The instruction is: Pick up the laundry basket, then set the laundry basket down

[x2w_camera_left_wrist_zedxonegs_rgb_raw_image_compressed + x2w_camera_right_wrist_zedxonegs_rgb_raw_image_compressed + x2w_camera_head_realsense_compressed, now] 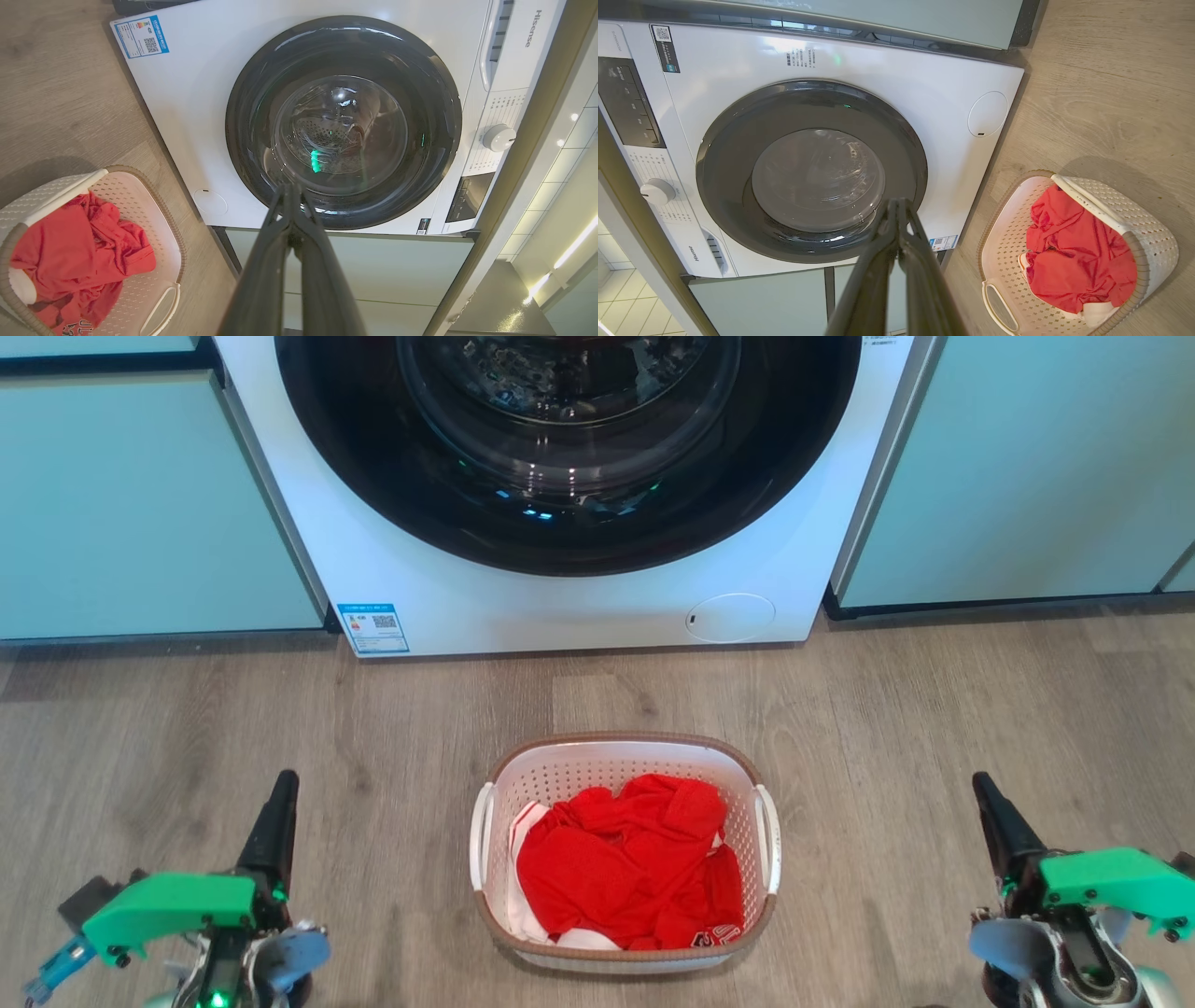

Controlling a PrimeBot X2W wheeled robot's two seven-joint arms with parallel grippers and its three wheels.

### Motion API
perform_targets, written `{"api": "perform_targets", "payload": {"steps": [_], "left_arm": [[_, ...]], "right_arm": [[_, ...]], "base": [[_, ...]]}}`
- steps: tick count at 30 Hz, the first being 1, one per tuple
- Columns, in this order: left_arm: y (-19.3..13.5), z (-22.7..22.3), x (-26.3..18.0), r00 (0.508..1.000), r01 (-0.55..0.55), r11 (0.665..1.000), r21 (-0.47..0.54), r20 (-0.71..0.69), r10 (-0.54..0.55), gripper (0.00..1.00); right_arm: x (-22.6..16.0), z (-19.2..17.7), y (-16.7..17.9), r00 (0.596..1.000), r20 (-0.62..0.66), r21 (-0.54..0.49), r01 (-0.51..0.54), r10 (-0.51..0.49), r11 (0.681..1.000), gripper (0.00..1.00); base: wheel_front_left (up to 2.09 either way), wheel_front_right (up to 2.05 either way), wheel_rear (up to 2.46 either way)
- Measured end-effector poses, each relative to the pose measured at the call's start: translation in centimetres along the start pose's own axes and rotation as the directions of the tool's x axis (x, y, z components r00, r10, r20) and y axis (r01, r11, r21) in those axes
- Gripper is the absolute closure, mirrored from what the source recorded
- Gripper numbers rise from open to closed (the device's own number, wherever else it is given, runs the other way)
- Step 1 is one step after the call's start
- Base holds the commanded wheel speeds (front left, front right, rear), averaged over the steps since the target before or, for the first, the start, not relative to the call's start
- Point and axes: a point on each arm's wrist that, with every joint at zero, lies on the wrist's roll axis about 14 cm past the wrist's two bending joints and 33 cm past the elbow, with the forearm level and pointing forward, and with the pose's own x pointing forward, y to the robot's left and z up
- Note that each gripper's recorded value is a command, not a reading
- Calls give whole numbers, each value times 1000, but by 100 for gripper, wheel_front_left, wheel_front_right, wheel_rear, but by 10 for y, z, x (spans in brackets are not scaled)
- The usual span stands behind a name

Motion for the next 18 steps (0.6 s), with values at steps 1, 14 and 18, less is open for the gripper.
{"api": "perform_targets", "payload": {"steps": [1,14,18], "left_arm": [[0,0,0,1000,0,1000,-12,0,0,100],[-10,7,5,999,43,994,-103,13,-42,100],[-10,7,5,999,43,994,-103,13,-42,100]], "right_arm": [[0,1,0,1000,-2,10,0,0,1000,100],[4,1,7,1000,-7,101,-23,24,995,100],[4,2,7,1000,-6,101,-24,25,995,100]], "base": [[0,0,0],[0,0,0],[0,0,0]]}}
